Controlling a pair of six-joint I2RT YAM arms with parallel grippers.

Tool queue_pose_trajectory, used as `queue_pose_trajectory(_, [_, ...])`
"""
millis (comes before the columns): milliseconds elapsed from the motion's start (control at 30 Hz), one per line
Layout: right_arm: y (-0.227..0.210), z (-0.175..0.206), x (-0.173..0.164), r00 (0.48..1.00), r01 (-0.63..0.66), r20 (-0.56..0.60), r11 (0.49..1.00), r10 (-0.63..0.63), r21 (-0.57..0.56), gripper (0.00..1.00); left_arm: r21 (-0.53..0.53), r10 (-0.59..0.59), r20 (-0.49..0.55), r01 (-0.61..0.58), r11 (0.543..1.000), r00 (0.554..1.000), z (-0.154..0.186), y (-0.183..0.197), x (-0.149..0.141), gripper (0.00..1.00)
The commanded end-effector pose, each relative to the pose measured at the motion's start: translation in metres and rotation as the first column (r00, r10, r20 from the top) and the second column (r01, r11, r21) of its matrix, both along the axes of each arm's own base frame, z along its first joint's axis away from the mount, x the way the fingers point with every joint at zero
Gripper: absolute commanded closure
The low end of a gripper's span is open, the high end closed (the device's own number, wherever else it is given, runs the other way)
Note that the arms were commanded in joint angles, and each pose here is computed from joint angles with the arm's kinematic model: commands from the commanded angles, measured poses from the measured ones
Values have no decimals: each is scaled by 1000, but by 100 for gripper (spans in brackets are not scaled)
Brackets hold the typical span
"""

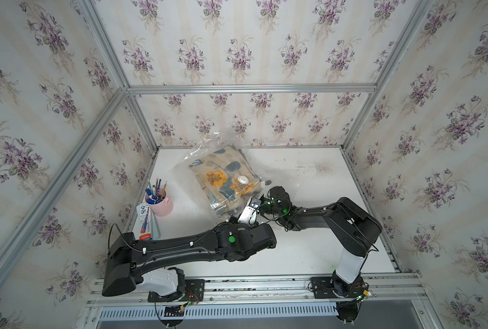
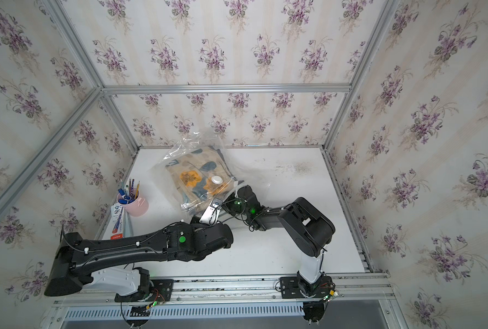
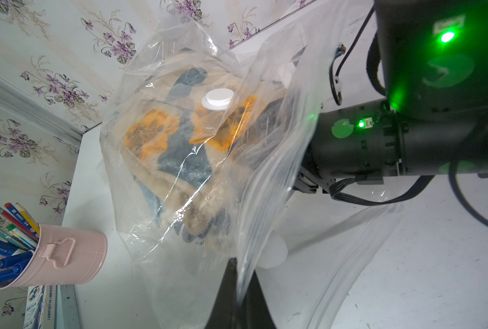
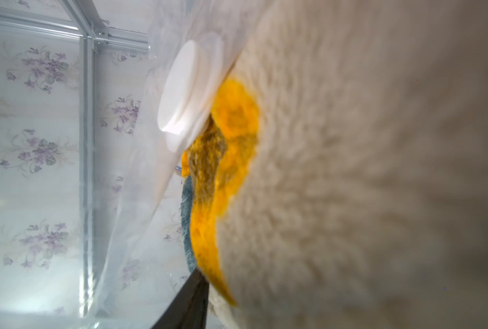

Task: Take the blanket out of the vacuum bag
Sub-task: Take out the blanket from the vacuum bag.

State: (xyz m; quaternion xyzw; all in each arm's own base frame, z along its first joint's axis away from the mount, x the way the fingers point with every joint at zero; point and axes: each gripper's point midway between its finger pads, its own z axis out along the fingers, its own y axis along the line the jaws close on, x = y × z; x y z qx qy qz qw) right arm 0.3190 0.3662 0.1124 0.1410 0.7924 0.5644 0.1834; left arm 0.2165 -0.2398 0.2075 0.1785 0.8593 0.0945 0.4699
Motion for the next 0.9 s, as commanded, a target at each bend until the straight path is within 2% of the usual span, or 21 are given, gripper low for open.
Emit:
queue_pose_trajectory(0, [2, 6, 7, 999, 33, 19, 999, -33, 22, 51, -11, 7, 21, -7, 1000, 1000, 2, 0, 2, 95])
queue_pose_trajectory(233, [13, 11, 13, 999, 35, 29, 999, -36, 39, 52, -17, 10, 23, -10, 1000, 1000, 3, 1, 2, 94])
queue_pose_trajectory(400, [14, 20, 10, 998, 31, 53, 999, -33, 38, 76, -14, 15, 31, -15, 1000, 999, 5, 5, 2, 94])
queue_pose_trajectory(533, [15, 32, 3, 997, 17, 76, 999, -21, 45, 89, -15, 19, 39, -19, 1000, 999, 8, 8, 2, 94])
queue_pose_trajectory(700, [14, 44, -6, 996, 2, 92, 998, -7, 59, 97, -13, 21, 49, -21, 1000, 999, 11, 10, 3, 94])
queue_pose_trajectory(867, [16, 57, -19, 995, -19, 101, 996, 10, 89, 98, -13, 23, 51, -22, 1000, 998, 11, 11, 3, 94])
